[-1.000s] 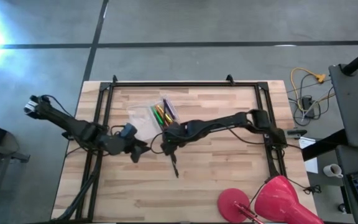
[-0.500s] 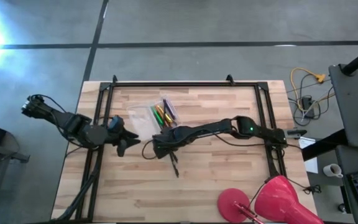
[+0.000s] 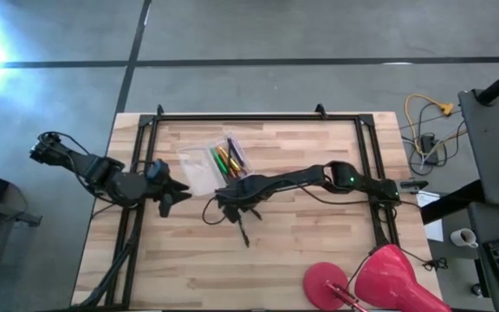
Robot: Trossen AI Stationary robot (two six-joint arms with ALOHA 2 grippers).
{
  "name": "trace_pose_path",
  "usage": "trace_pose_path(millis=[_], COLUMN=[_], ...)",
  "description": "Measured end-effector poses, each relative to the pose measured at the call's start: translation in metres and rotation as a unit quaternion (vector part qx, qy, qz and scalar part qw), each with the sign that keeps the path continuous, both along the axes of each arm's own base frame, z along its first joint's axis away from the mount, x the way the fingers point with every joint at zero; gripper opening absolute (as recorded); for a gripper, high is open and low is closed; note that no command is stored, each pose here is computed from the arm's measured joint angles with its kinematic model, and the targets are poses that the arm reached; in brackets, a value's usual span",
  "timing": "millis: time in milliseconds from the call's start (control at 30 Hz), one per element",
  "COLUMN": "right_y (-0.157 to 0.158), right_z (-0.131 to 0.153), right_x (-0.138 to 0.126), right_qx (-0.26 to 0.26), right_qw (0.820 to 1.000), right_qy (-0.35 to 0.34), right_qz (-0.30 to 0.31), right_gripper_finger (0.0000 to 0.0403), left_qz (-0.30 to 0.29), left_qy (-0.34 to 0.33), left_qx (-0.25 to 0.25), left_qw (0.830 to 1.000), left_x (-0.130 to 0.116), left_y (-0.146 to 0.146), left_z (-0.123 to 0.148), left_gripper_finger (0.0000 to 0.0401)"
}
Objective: Pick & place school supplies into a supply box
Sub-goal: Put the black pen into the transparent supply box
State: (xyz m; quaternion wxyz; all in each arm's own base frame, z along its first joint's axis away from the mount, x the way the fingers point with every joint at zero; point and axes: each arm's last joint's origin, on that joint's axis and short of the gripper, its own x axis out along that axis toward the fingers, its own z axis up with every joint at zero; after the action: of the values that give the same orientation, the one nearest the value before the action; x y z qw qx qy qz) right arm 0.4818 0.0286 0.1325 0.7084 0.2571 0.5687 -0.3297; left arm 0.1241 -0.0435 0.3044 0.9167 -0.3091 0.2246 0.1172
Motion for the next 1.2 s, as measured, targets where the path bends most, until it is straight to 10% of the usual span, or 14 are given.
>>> trace_pose_path(millis=[400,567,733,1200], right_y=[-0.051,-0.12,-0.17,-0.152], right_z=[0.136,0.142,0.109,0.129], right_x=[-0.024,-0.013,-0.014,-0.022], right_qx=[-0.066,0.018,0.03,0.005], right_qw=[0.982,0.957,0.965,0.967], right_qy=[-0.177,-0.288,-0.257,-0.238], right_qz=[-0.026,0.01,-0.032,0.09], right_gripper_finger=[0.0015,0.0014,0.0046,0.0207], left_qz=[0.01,0.019,0.026,0.034], left_qy=[0.012,-0.027,-0.104,-0.153], left_qx=[0.016,-0.012,-0.06,-0.107], left_qw=[1.0,0.999,0.992,0.982], left_x=[0.002,0.009,0.019,0.028], left_y=[0.0,-0.003,-0.007,-0.012], left_z=[-0.013,-0.019,-0.023,-0.05], left_gripper_finger=[0.0152,0.0152,0.0152,0.0152])
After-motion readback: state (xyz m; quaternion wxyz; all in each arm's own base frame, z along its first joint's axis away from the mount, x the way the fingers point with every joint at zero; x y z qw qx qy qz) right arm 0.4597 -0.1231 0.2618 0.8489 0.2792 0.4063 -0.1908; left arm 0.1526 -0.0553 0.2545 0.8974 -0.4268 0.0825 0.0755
